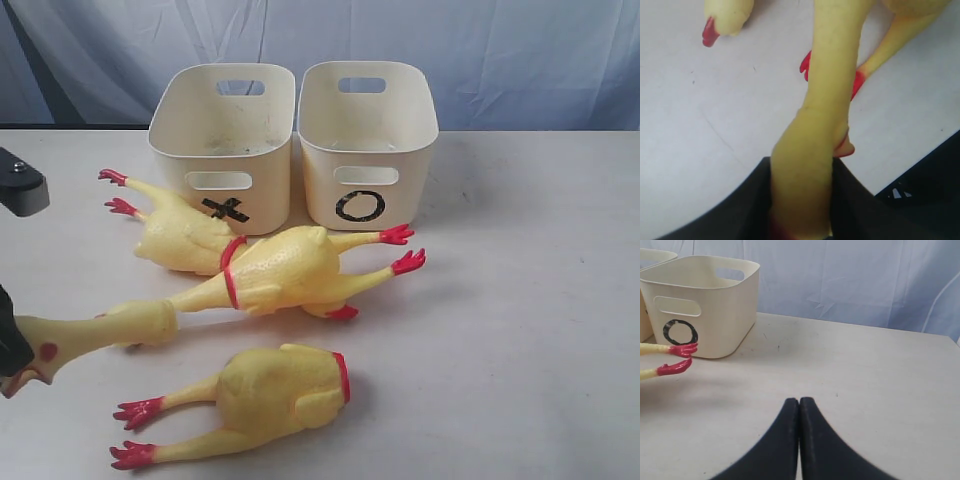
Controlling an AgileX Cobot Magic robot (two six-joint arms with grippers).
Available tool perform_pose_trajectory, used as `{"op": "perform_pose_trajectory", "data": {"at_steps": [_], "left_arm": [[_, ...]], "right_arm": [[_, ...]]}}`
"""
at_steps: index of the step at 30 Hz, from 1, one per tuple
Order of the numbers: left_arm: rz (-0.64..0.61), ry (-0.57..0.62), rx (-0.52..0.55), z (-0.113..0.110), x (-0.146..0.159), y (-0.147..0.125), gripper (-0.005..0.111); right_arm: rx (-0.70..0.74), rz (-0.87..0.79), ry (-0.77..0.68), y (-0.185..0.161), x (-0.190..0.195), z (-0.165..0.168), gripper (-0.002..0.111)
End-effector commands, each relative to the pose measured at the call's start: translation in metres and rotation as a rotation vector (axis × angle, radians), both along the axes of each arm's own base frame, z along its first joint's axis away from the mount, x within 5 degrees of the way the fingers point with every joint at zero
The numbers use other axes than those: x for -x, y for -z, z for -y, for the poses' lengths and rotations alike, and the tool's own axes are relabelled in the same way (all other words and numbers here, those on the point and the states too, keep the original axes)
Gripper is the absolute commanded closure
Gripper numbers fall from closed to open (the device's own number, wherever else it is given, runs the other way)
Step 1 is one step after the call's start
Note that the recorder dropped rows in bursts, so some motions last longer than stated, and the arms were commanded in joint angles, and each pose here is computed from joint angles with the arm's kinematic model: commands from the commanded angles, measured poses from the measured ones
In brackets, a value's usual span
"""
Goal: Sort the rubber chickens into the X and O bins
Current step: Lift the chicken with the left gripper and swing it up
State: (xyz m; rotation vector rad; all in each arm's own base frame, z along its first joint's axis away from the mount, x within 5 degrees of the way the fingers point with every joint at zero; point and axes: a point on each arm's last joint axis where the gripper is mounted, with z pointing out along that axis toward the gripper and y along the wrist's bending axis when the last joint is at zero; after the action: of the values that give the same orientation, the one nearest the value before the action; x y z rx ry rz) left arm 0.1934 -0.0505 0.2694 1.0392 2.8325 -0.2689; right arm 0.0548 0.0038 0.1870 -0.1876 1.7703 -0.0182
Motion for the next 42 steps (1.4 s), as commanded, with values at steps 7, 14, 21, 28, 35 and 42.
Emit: {"op": "perform_pose_trajectory", "data": {"at_steps": [7,14,21,28,35,42], "left_arm": [[-0.074,-0.026,0.047,0.004,0.012,0.018,0.107],[-0.097,-0.038,0.072,0.006,0.015,0.022,0.107],[-0.099,-0.052,0.102,0.009,0.016,0.020,0.107],[-0.054,-0.054,0.140,0.010,0.022,0.010,0.107],[-0.005,-0.054,0.146,0.008,0.029,0.002,0.107],[0.083,-0.045,0.155,0.007,0.031,-0.017,0.107]], "right_arm": [[0.005,0.010,-0.003,0.000,0.000,0.000,0.108],[0.005,0.010,-0.003,0.000,0.000,0.000,0.108],[0.005,0.010,-0.003,0.000,0.000,0.000,0.108],[0.005,0.010,-0.003,0.000,0.000,0.000,0.108],[0.005,0.010,-0.003,0.000,0.000,0.000,0.108],[0.005,0.010,-0.003,0.000,0.000,0.000,0.108]]}}
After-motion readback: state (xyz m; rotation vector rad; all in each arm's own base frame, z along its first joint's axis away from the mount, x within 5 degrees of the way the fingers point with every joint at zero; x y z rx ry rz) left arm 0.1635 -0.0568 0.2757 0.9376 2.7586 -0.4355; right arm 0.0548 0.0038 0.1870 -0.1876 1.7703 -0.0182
